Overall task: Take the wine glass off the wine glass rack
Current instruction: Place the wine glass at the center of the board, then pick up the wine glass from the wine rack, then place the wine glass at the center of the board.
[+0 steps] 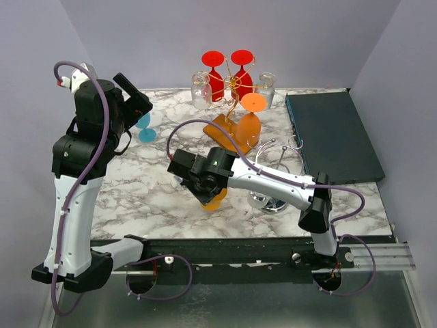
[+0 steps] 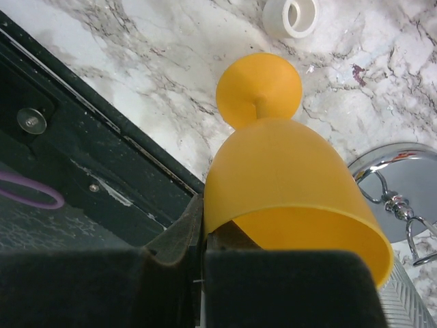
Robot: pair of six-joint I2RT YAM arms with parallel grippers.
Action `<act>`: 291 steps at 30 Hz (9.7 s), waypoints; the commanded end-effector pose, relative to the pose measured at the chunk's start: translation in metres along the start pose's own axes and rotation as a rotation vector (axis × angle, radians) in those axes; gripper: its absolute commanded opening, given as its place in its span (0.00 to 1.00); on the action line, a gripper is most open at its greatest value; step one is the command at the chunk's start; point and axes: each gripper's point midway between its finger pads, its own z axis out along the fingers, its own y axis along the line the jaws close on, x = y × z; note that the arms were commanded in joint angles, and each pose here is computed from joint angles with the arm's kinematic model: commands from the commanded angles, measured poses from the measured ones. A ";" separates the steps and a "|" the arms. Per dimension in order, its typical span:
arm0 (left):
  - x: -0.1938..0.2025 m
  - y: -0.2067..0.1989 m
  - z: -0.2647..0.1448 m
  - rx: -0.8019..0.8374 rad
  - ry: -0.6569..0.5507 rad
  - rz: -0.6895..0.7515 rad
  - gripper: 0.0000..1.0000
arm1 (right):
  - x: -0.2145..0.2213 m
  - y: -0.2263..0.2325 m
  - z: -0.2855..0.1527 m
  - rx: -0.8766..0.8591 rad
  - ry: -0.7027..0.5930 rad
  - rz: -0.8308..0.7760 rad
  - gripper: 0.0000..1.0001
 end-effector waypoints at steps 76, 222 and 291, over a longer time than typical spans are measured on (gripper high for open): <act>0.046 -0.039 0.067 0.181 0.249 -0.079 0.99 | -0.139 -0.227 -0.259 -0.137 -0.938 0.460 0.73; 0.075 -0.051 0.074 0.278 0.338 -0.164 0.99 | -0.096 -0.280 -0.176 -0.762 -0.764 1.025 0.01; 0.075 -0.054 0.068 0.312 0.357 -0.173 0.99 | -0.066 -0.328 -0.220 -0.349 -1.032 1.410 0.01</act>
